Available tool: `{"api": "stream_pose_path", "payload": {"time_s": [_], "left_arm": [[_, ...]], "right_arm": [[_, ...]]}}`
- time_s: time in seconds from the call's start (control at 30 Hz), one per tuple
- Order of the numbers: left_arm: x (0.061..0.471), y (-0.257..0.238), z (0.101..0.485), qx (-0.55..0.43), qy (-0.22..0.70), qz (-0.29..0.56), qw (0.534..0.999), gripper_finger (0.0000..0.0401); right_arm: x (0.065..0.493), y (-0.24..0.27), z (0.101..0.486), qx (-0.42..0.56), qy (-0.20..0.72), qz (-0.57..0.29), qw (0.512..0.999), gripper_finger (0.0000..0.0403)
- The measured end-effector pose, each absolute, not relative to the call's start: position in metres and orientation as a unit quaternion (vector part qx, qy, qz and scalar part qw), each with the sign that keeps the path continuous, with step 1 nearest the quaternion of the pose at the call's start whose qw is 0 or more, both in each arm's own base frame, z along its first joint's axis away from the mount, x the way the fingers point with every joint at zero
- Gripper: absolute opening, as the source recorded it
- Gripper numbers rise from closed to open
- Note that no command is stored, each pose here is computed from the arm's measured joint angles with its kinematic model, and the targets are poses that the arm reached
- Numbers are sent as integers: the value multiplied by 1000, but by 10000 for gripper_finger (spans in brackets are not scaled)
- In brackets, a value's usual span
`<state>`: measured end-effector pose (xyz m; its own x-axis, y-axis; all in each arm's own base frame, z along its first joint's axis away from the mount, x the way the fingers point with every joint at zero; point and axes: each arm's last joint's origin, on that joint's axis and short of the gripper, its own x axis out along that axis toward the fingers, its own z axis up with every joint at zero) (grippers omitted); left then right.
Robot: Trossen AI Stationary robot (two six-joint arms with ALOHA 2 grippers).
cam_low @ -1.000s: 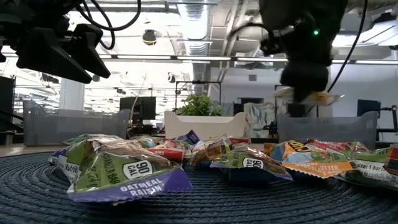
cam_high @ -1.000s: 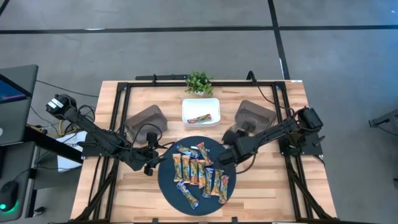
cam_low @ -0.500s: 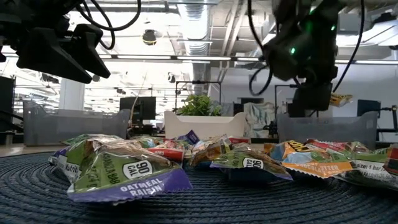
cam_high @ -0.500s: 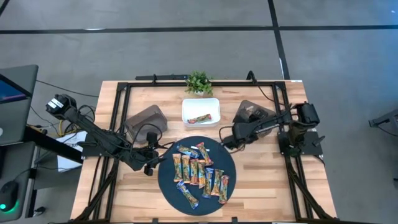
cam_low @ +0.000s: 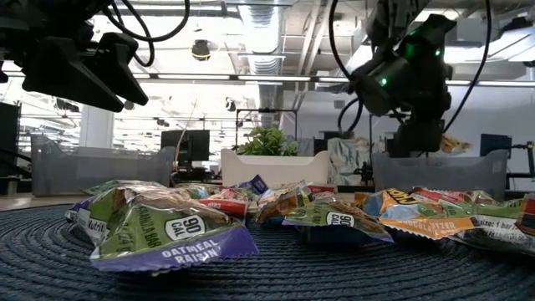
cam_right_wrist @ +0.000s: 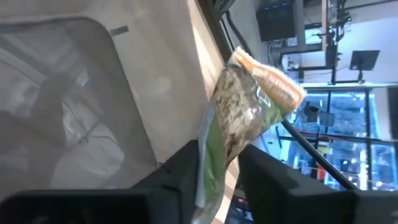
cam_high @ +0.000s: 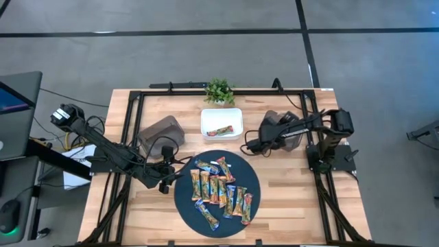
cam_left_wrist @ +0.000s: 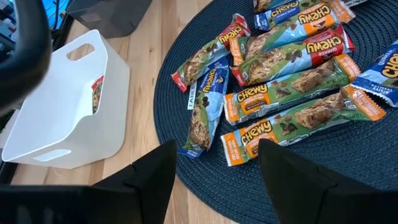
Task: Pick and place Granola Bars by type
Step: Put the yellow granola bar into the right black bin, then put the blue granola bar into the left black bin
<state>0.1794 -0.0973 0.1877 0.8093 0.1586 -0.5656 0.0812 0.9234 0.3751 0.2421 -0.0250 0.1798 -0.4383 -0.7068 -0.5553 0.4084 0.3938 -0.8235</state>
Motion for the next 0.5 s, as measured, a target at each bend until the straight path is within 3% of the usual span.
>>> {"api": "stream_pose_path", "payload": {"time_s": [0.27,0.5], "left_arm": [[179,-97,188,195,308,21,931,221],[179,-97,188,193,308,20,931,221]], "right_arm": [[236,-14,196,-113,625,-542,550,226],[228,-4,211,-113,592,-549,579,244]]}}
